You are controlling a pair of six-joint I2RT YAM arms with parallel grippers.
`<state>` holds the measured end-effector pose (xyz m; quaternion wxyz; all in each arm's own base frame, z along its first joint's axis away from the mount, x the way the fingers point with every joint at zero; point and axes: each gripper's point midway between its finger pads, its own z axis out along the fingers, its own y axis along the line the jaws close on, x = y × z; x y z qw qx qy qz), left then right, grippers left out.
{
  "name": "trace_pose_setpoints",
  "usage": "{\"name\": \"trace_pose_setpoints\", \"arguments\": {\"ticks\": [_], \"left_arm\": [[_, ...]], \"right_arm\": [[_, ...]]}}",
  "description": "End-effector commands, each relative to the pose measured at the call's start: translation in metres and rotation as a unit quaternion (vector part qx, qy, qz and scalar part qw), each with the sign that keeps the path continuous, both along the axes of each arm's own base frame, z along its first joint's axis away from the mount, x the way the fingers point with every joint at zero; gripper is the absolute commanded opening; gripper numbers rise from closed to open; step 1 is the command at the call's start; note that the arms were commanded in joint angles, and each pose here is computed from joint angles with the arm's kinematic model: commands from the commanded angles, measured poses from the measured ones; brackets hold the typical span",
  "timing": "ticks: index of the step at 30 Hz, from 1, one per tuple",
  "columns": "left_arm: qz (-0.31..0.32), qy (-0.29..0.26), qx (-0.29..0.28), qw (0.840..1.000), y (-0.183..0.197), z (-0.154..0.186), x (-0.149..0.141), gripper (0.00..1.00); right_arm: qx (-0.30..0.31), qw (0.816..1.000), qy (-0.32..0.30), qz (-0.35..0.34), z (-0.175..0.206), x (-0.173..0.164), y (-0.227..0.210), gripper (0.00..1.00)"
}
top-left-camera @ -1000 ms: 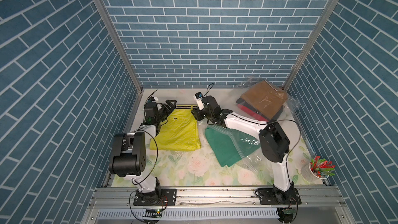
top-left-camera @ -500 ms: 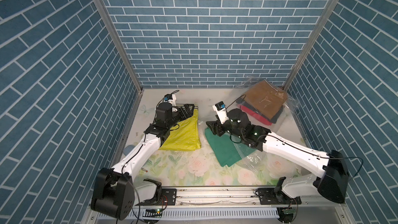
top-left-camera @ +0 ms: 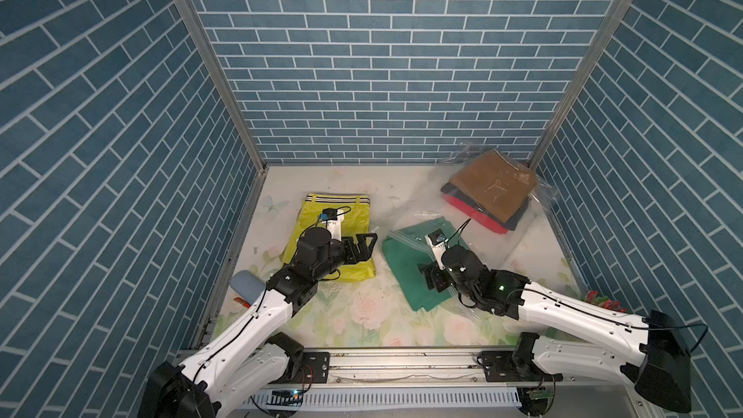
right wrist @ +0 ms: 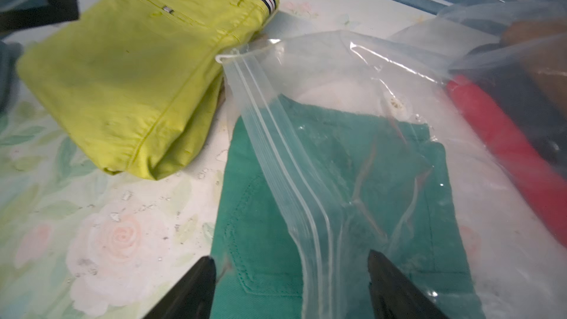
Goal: Take the trousers out of the vacuum bag
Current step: Open the vacuum bag at the center of the board.
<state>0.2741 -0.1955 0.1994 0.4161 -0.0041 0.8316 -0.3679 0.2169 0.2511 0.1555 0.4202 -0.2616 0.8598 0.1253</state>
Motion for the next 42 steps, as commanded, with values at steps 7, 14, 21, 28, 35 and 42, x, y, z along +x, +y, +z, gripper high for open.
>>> {"name": "trace_pose_setpoints", "arguments": {"ticks": [7, 14, 21, 28, 35, 42], "left_arm": [[-0.009, 0.015, 0.013, 1.0, -0.019, -0.022, -0.017, 1.0], [-0.046, 0.023, 0.007, 0.999, -0.043, -0.029, -0.04, 1.0], [-0.063, 0.045, 0.004, 0.997, -0.074, -0.046, -0.059, 0.91], [-0.029, 0.064, 0.062, 0.996, -0.096, -0.076, -0.048, 0.77], [0.047, 0.07, 0.147, 0.986, -0.094, -0.099, -0.014, 0.74], [0.086, 0.11, 0.163, 0.977, -0.087, -0.119, 0.001, 0.78]], "right_arm": [[-0.036, 0.994, -0.031, -0.095, -0.004, 0.029, -0.01, 0.39], [-0.031, 0.994, -0.067, -0.081, 0.036, 0.037, -0.008, 0.03], [-0.051, 0.991, -0.094, -0.082, 0.064, 0.045, -0.017, 0.0], [-0.041, 0.991, -0.098, -0.08, 0.076, 0.044, -0.02, 0.0], [-0.036, 0.991, -0.1, -0.087, 0.078, 0.042, -0.028, 0.0], [-0.034, 0.991, -0.099, -0.088, 0.075, 0.042, -0.03, 0.0]]}}
